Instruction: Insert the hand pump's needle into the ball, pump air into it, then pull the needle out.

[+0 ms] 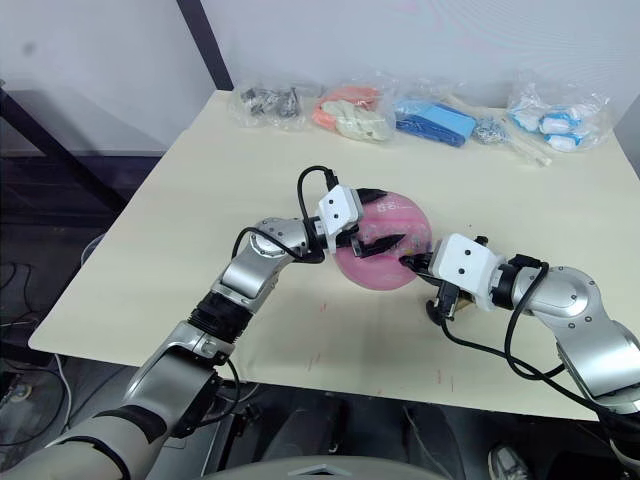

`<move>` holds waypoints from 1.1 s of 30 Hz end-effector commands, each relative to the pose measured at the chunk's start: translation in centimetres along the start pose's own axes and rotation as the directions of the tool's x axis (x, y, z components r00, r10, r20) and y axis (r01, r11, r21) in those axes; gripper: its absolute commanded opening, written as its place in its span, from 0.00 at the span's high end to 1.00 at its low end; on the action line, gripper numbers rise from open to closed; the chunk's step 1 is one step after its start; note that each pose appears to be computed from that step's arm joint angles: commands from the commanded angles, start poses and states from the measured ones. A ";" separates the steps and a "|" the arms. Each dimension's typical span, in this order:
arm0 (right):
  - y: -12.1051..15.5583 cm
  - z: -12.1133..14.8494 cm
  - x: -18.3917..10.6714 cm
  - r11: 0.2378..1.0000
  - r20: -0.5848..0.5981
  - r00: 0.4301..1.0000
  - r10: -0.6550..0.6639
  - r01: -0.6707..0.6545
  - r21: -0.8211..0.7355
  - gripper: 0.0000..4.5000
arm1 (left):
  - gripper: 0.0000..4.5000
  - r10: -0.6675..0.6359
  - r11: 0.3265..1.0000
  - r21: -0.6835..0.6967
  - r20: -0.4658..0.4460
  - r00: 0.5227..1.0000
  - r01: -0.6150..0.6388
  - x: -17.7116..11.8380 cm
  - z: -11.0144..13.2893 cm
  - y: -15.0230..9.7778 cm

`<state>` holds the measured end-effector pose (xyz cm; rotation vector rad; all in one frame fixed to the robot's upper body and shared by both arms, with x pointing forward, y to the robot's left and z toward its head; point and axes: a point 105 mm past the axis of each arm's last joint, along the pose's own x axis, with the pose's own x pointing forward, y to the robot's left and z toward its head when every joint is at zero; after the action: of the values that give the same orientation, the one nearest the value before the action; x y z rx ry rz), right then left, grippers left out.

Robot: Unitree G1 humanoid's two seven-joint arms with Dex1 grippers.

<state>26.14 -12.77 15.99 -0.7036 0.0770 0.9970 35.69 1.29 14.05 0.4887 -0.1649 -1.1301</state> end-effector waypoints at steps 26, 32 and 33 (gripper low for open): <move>-3.6 1.4 -4.5 0.943 0.136 0.934 -0.330 0.320 0.085 0.99 | 0.00 -0.061 0.976 -0.214 -0.466 0.883 -0.045 -6.0 -13.4 -3.3; -6.3 -0.2 -4.9 0.844 0.101 0.853 -0.513 0.479 0.242 0.99 | 0.00 -0.030 0.972 -0.228 -0.377 0.926 -0.062 -5.4 -11.3 -2.1; -6.6 -0.5 -4.9 0.831 0.093 0.841 -0.533 0.500 0.244 0.99 | 0.00 -0.025 0.971 -0.230 -0.356 0.934 -0.062 -5.3 -10.9 -1.9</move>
<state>28.36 -18.13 19.70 -0.3980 -0.1032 0.5675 37.00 5.67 11.84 0.4918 -0.0502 -1.0358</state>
